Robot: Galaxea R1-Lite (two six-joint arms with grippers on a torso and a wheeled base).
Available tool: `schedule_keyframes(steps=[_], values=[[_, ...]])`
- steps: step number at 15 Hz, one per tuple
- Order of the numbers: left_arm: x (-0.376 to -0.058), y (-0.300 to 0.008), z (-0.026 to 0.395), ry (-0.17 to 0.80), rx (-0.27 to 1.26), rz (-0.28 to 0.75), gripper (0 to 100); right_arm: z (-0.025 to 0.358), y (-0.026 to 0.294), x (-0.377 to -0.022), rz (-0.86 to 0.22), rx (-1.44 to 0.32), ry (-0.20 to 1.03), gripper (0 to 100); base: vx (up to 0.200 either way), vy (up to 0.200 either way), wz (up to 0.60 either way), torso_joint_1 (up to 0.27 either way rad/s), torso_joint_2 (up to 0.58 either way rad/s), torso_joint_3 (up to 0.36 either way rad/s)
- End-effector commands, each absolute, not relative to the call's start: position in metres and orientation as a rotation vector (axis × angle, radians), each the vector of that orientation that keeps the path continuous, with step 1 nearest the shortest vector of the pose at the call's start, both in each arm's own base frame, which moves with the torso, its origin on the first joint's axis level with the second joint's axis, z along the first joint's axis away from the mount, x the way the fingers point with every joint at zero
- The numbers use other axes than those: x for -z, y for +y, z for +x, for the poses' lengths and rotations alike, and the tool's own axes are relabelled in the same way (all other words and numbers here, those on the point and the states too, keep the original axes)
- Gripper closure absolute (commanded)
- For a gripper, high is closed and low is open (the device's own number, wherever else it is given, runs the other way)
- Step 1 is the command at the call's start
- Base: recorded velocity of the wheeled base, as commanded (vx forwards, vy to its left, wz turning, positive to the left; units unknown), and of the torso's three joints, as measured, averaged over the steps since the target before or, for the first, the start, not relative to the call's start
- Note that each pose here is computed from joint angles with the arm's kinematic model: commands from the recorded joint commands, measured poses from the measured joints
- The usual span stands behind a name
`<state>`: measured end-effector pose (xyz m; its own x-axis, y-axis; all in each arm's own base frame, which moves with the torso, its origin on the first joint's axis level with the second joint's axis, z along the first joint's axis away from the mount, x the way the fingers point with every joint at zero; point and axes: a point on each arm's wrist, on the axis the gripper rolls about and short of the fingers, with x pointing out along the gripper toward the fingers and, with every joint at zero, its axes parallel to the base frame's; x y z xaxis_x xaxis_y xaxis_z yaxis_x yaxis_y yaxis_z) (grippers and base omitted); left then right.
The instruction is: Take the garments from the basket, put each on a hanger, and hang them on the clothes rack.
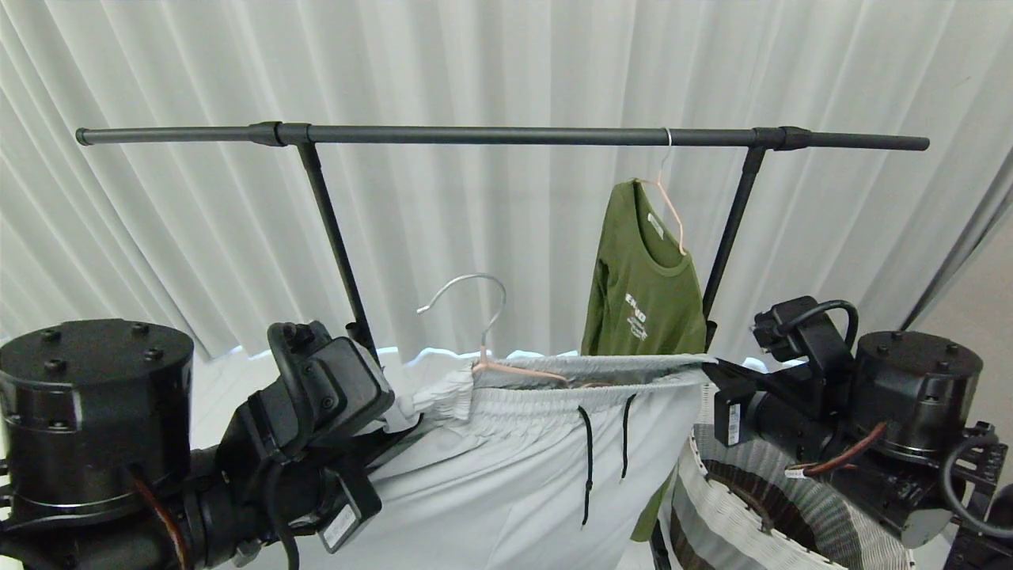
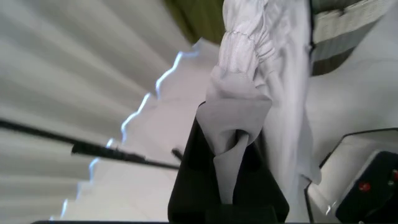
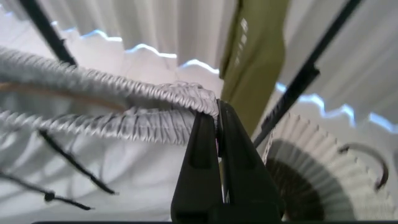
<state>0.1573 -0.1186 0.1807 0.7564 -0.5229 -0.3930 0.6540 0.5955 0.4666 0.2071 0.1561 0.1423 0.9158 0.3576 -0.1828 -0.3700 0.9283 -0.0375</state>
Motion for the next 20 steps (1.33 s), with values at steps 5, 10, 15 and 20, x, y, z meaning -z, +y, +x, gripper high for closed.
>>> schedule_keyframes(steps=[5, 10, 15, 20], values=[[-0.19, -0.123, 0.166, 0.165, 0.599, 0.541, 100, 0.144, 0.156, -0.153, -0.182, -0.585, 0.143, 0, 0.0, 0.0, 0.0, 0.0, 0.0, 0.0], [-0.195, -0.132, 0.158, 0.101, 0.667, 0.48, 100, 0.111, 0.161, -0.157, -0.219, -0.734, 0.157, 0, 0.0, 0.0, 0.0, 0.0, 0.0, 0.0], [-0.193, -0.135, 0.154, 0.056, 0.833, 0.456, 100, 0.127, 0.139, -0.173, -0.286, -0.73, 0.16, 0, 0.0, 0.0, 0.0, 0.0, 0.0, 0.0], [-0.194, -0.14, 0.154, -0.006, 0.993, 0.423, 100, 0.135, 0.118, -0.211, -0.363, -0.88, 0.19, 0, 0.0, 0.0, 0.0, 0.0, 0.0, 0.0]])
